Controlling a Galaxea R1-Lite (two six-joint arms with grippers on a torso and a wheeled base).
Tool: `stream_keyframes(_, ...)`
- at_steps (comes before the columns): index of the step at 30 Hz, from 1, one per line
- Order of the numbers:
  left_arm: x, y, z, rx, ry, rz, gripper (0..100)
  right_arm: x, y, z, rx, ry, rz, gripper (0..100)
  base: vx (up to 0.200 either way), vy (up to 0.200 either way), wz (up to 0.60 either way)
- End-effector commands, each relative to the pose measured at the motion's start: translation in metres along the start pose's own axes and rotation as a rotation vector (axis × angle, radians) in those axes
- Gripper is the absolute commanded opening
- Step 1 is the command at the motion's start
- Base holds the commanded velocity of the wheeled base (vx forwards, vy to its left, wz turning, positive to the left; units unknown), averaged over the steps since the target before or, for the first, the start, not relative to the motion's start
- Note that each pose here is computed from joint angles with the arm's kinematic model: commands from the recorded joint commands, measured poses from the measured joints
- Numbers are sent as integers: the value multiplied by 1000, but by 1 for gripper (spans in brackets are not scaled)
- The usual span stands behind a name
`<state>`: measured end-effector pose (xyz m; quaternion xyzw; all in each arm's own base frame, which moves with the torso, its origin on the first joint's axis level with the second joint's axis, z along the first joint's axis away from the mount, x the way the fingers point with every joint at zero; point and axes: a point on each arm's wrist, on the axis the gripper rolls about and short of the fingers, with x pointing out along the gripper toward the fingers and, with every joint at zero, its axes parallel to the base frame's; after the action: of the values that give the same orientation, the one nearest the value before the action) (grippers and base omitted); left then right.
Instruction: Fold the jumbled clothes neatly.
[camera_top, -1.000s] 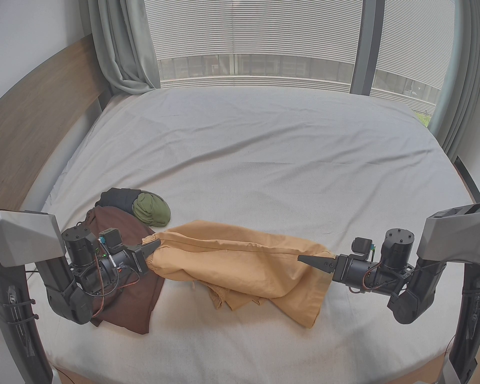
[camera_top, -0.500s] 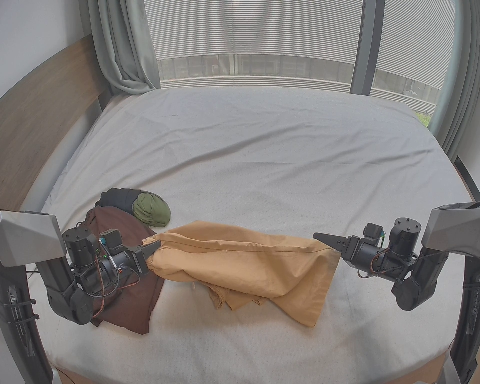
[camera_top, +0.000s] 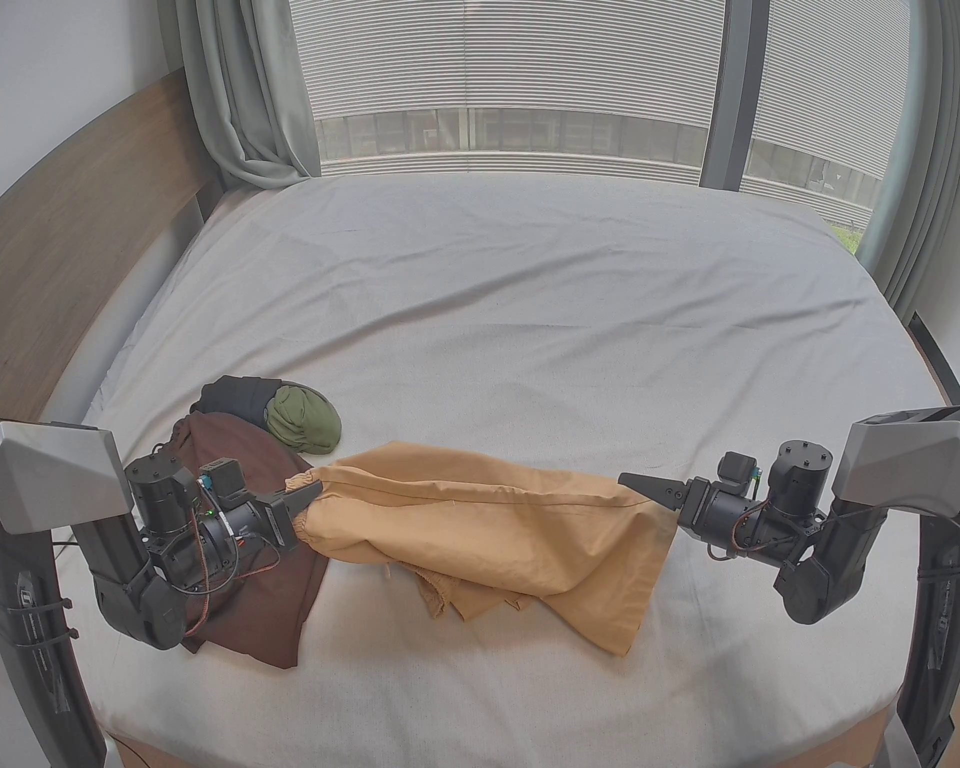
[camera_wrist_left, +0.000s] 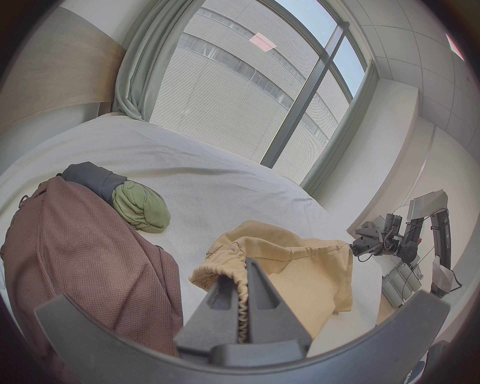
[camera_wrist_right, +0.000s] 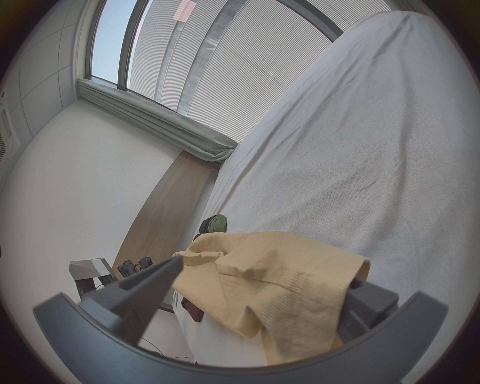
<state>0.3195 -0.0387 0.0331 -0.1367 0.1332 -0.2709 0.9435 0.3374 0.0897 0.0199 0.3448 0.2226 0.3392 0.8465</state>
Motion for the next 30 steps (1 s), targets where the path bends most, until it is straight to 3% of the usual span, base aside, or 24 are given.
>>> stream_keyframes(1, 0, 0, 0, 0, 0, 0, 0, 1, -1, -1, 1, 4, -1, 0, 0, 0, 0)
stream_keyframes(10, 1, -2, 1, -1, -4, -6, 0, -1, 0, -1, -2, 1, -3, 0, 0, 0, 0)
stream_keyframes(14, 5, -4, 9, 5, -36, -20, 0, -11, 13, 5, -34, -13, 9, 0, 0, 0, 0)
stream_keyframes(22, 0, -28, 54, -31, -173, -92, 0, -31, 52, 15, -134, -48, 64, 0, 0, 0, 0)
stream_keyframes(30, -5, -41, 83, -68, -259, -149, 0, -38, 69, 16, -167, -55, 93, 0, 0, 0, 0)
